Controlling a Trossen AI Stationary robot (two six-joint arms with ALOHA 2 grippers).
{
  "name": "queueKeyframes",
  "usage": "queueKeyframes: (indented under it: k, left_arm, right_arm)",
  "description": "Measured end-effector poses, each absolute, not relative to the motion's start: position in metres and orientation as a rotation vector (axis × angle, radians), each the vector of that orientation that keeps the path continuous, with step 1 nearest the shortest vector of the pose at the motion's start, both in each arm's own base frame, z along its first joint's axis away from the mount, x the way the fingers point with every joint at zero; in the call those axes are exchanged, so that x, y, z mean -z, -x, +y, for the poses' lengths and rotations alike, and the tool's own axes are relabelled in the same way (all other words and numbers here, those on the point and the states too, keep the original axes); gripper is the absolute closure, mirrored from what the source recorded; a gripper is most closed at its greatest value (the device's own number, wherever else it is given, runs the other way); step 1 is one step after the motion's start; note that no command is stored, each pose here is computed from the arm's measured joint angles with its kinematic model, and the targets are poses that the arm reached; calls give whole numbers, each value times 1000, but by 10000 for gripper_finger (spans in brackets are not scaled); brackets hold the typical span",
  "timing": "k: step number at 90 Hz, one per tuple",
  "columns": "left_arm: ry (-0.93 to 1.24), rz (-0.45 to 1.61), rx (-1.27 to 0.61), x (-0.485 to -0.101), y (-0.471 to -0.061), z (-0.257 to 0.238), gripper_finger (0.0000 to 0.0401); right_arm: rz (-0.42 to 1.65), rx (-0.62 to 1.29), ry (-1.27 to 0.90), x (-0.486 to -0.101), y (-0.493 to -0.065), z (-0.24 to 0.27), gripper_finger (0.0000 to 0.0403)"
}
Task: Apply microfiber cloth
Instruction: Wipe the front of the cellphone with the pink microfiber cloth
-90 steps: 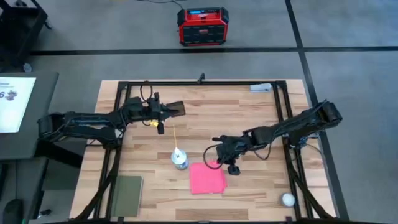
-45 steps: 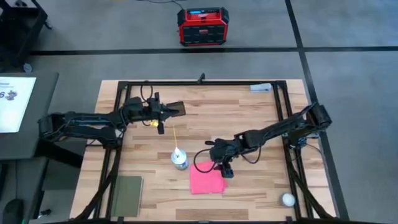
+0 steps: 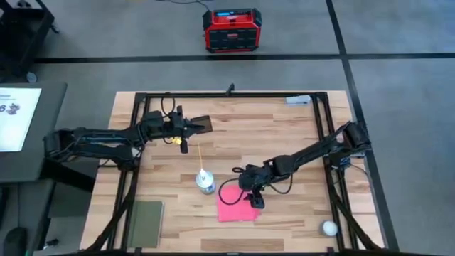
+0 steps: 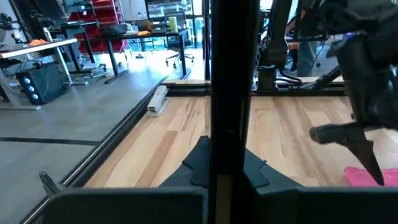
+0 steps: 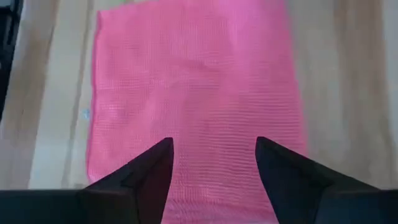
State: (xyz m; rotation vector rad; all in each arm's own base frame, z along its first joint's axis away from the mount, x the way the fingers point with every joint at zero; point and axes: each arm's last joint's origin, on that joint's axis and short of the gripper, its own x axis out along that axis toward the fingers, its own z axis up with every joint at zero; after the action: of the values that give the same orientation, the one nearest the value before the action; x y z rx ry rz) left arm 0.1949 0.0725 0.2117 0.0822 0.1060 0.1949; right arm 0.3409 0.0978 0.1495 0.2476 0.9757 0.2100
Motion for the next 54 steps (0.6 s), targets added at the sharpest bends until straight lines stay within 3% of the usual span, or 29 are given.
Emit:
queueKeyframes:
  k: [45,54]
  left_arm:
    - [-92,119,-175,-210,-195,72,401]
    - [-89,121,-176,-210,-195,72,401]
  right_arm:
    - [998,-147,-226,-123,-350,95,187]
    - [997,-117,-213,-122,-350,93,209]
